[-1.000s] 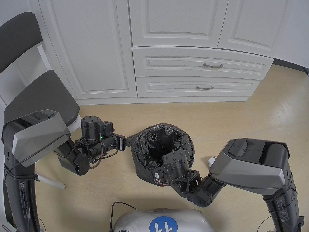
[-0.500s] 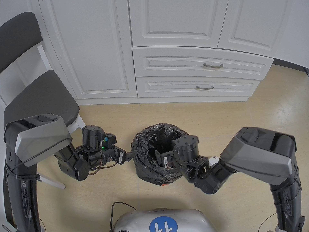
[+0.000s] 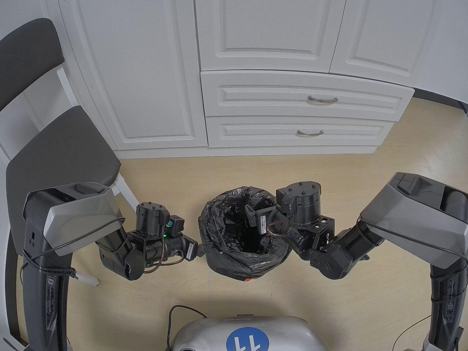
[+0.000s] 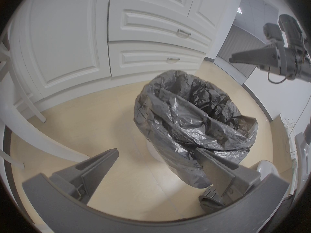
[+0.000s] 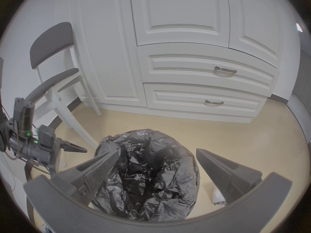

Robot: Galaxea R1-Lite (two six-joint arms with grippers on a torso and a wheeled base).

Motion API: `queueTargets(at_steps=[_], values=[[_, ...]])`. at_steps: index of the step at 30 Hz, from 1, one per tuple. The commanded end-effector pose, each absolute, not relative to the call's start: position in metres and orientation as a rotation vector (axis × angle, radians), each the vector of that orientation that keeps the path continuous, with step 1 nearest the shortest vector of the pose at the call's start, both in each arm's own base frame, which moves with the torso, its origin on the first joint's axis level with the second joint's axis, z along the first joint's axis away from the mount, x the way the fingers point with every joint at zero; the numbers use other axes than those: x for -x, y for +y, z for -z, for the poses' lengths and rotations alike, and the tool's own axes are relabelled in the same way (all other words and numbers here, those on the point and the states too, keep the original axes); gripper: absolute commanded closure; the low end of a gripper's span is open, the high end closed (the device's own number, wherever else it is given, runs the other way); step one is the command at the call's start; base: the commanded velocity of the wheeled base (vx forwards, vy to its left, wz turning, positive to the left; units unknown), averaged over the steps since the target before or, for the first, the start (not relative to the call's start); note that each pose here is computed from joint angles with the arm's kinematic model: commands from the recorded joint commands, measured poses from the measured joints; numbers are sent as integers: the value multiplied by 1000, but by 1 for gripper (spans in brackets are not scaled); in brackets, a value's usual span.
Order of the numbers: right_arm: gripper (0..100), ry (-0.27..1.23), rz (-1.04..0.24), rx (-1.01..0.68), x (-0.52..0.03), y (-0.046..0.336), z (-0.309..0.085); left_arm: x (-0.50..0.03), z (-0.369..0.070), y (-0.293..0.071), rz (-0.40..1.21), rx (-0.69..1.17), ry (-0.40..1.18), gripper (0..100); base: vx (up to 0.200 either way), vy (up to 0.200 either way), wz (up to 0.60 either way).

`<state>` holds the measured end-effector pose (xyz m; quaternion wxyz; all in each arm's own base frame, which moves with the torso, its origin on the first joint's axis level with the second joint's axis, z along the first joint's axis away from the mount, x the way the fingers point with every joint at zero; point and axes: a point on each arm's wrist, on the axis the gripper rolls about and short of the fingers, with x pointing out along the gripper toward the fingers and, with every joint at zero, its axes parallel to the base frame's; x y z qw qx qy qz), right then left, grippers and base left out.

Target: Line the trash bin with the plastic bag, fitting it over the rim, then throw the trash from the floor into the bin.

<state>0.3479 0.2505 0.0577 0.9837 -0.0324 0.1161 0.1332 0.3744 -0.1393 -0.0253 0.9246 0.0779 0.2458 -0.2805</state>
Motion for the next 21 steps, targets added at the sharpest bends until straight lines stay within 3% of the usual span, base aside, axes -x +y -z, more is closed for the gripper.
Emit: queueTargets(at_steps=[1, 10, 21], values=[[0, 230, -268, 64, -346, 249, -61, -374, 39, -140, 580, -162, 538, 0, 0, 0, 0], [0, 233, -268, 67, -345, 249, -60, -381, 54, -134, 562, -163, 609, 0, 0, 0, 0], [0, 223, -270, 62, -344, 248, -65, -386, 40, -133, 561, -145, 497, 0, 0, 0, 0]])
